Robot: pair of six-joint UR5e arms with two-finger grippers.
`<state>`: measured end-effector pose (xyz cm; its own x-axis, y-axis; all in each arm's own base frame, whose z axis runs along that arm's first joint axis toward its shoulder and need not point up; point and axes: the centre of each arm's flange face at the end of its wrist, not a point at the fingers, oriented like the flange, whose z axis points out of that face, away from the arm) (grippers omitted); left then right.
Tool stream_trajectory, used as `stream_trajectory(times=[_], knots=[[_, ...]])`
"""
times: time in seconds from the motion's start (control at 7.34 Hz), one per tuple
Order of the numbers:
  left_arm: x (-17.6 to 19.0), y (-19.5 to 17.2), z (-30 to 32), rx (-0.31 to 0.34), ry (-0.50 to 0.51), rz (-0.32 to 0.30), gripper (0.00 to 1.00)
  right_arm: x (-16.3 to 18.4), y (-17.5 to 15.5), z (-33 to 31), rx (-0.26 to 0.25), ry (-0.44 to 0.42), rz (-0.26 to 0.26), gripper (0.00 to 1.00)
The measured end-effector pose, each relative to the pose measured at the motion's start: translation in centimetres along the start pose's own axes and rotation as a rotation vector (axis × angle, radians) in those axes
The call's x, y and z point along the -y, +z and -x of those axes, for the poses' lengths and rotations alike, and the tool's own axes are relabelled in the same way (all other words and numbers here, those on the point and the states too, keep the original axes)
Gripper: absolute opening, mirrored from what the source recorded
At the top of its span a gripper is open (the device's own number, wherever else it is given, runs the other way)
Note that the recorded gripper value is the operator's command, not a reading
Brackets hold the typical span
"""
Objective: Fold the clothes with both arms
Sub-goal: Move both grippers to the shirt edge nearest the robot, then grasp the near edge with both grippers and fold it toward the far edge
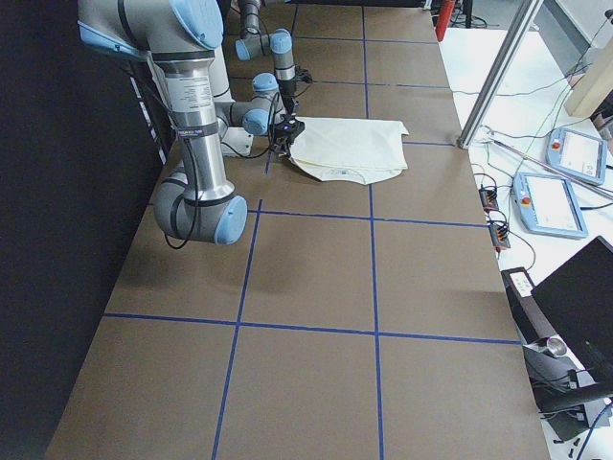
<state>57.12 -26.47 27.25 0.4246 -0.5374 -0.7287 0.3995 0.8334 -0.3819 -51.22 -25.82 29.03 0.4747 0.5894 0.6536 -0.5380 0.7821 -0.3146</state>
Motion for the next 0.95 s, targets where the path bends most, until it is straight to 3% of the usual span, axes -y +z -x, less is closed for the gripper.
stream_trajectory(times=[0.41,0.95], knots=[[-1.8,-1.9,0.0,-0.026,0.015,0.035,0.00,0.1,-1.4,-0.3,0.010,0.002,0.027,0.00],[-2.1,-13.8,0.2,-0.159,0.028,0.155,0.00,2.7,-10.5,-2.5,0.085,0.030,0.160,0.00]])
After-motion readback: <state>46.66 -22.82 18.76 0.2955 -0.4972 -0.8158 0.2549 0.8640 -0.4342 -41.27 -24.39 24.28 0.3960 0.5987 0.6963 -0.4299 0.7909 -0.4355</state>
